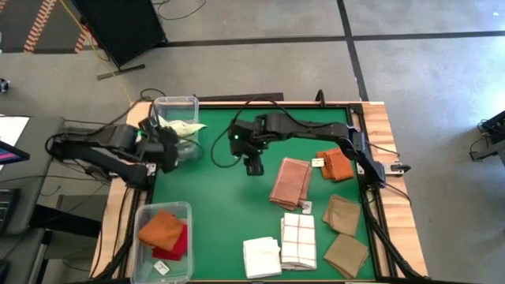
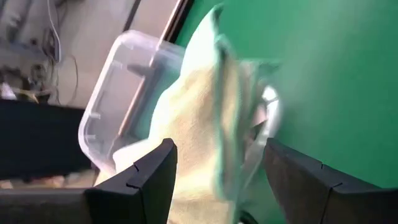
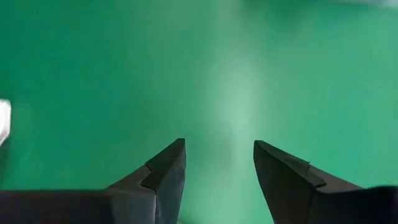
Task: Sort towels by color in basket
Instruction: Put the green towel into the top transparent bin
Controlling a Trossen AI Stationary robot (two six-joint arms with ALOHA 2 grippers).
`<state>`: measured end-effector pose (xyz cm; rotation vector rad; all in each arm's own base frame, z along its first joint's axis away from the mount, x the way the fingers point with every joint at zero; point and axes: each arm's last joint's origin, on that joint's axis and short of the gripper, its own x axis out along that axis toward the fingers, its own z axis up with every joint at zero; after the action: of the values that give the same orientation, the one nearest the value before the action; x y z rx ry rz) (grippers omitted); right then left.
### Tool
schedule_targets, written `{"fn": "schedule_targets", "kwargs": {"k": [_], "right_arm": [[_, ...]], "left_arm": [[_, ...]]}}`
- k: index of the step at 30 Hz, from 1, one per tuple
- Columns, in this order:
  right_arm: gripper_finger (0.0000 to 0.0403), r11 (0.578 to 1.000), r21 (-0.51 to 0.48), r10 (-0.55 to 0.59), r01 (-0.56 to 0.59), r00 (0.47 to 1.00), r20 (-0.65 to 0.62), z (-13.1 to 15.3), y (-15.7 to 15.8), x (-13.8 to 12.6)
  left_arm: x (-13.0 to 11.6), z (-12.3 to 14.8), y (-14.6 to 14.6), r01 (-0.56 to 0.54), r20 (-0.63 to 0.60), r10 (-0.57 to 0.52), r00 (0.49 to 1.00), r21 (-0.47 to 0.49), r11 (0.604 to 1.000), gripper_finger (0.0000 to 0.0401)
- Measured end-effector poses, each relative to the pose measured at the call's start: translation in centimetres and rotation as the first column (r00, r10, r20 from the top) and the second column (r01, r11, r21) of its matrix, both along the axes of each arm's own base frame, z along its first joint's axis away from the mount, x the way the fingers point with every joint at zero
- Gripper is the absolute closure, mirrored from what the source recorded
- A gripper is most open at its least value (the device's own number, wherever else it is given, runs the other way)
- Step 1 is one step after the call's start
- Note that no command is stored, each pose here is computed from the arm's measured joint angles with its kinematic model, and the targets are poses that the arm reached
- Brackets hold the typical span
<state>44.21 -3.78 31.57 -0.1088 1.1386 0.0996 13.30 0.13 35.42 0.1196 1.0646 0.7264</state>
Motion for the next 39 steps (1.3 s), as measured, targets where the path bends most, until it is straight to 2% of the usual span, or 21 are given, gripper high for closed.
{"fn": "schedule_targets", "kwargs": {"k": [6, 10, 14, 19, 22, 27, 36, 39], "right_arm": [[0.0189, 1.000, -0.007, -0.027, 0.026, 0.990, -0.142, -0.3, 2.0, -1.3], [0.0189, 0.999, -0.013, -0.044, 0.042, 0.976, -0.211, 0.2, 3.6, -2.4], [0.0189, 0.998, -0.050, -0.053, 0.043, 0.972, -0.229, 1.2, 5.8, -3.5], [0.0189, 0.995, -0.086, -0.067, 0.048, 0.970, -0.235, 2.8, 8.8, -5.5], [0.0188, 0.993, -0.100, -0.078, 0.059, 0.977, -0.199, 3.9, 10.7, -6.7], [0.0189, 0.995, -0.071, -0.080, 0.070, 0.986, -0.148, 5.7, 14.0, -9.2], [0.0188, 0.987, -0.093, -0.131, 0.129, 0.991, -0.019, 8.2, 18.4, -13.6], [0.0188, 0.984, -0.111, -0.141, 0.143, 0.990, 0.022, 8.5, 19.6, -14.5]], "left_arm": [[0.0, -1.1, 2.9, -0.010, 0.000, 0.010, 1.000, -0.062, 0.998, 0.0175], [0.4, -2.6, 5.1, -0.035, -0.066, 0.029, 0.997, -0.088, 0.996, 0.0175], [0.9, -3.7, 7.4, -0.078, -0.133, 0.067, 0.989, -0.081, 0.994, 0.0175], [1.5, -5.2, 10.4, -0.086, -0.152, 0.066, 0.986, -0.135, 0.987, 0.0175], [1.7, -6.3, 12.2, -0.099, -0.166, 0.071, 0.984, -0.169, 0.981, 0.0175], [2.0, -8.2, 15.1, -0.115, -0.173, 0.071, 0.982, -0.258, 0.959, 0.0175], [2.5, -12.3, 18.9, -0.182, -0.261, 0.075, 0.962, -0.415, 0.891, 0.0175], [2.7, -12.2, 19.4, -0.180, -0.261, 0.079, 0.962, -0.389, 0.903, 0.0175]]}}
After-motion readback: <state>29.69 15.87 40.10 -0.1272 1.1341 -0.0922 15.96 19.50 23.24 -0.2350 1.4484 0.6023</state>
